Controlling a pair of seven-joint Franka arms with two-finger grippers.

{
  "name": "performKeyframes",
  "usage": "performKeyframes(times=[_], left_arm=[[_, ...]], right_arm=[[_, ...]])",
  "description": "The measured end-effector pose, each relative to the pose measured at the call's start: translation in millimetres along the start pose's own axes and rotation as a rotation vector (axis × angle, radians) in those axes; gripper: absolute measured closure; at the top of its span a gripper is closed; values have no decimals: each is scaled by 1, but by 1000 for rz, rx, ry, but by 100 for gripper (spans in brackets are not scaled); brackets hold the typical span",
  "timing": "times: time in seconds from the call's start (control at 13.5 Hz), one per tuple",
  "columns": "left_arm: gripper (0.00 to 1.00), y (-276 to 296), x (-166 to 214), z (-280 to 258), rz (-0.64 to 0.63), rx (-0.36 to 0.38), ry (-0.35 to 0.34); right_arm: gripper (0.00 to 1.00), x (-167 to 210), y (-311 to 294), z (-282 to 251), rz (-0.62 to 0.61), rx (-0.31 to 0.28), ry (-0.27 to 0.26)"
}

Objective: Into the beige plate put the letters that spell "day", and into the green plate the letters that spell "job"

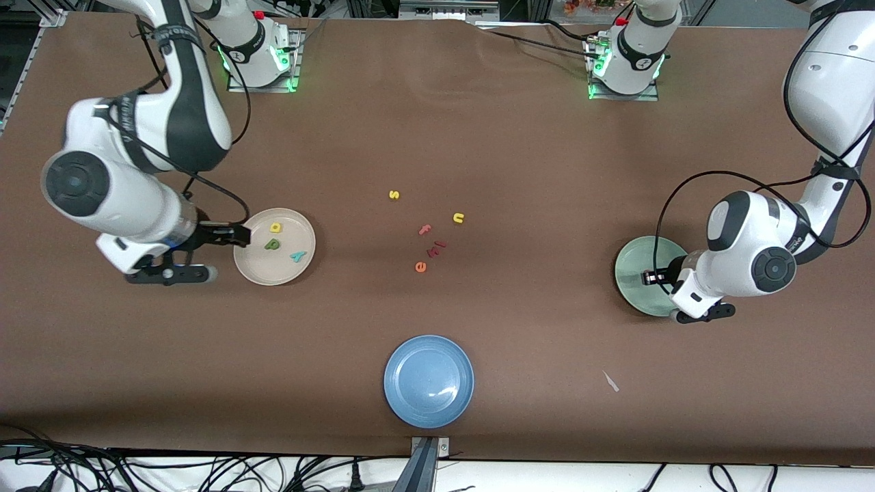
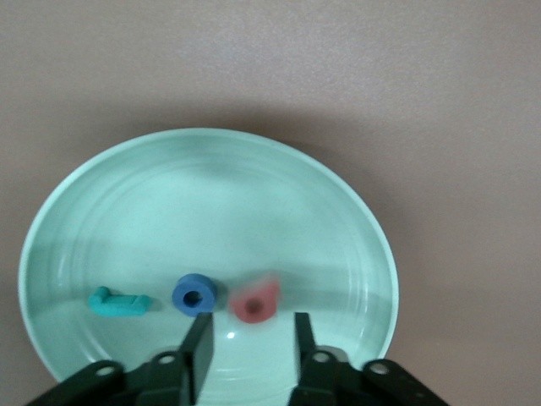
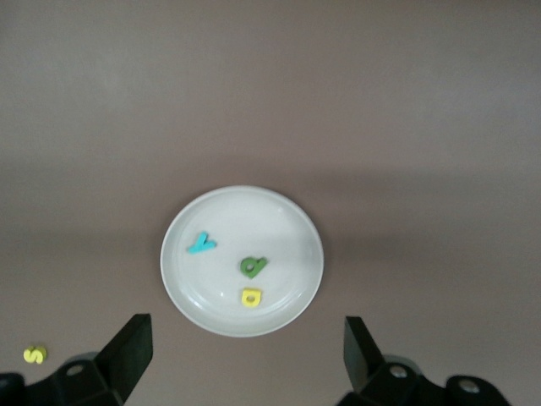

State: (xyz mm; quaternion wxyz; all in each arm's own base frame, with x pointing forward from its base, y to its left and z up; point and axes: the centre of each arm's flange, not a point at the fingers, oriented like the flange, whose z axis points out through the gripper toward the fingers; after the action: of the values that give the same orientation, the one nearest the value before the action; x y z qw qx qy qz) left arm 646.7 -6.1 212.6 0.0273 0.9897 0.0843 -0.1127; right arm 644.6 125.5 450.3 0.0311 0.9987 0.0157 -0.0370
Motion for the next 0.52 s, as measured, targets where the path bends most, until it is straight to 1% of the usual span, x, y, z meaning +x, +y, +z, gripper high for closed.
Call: performKeyframes(times=[0.07,0.15,0.22,0.3,0.37,0.44,0.52], left_arm=[[40,2,0,-2,3,-2,5],[31,4,2,-7,5,-6,16],[20,6,6,-18,4,-12,39],[8,7,11,-38,2,-17,75],[0,9,14,-63,0,-18,116],[0,11,15,-91,0,-13,154],[0,14,12,-121,0,-4,187]], right_arm=[[0,2,7,-20,6,6,33],[0,1,18,-42,18,21,61],[0,-4,31,-65,28,45,84],[0,-14,46,-85,35,78,92],[0,-26,61,-99,37,103,71],[0,-39,73,-109,38,113,46],[0,-52,84,-116,37,104,32]])
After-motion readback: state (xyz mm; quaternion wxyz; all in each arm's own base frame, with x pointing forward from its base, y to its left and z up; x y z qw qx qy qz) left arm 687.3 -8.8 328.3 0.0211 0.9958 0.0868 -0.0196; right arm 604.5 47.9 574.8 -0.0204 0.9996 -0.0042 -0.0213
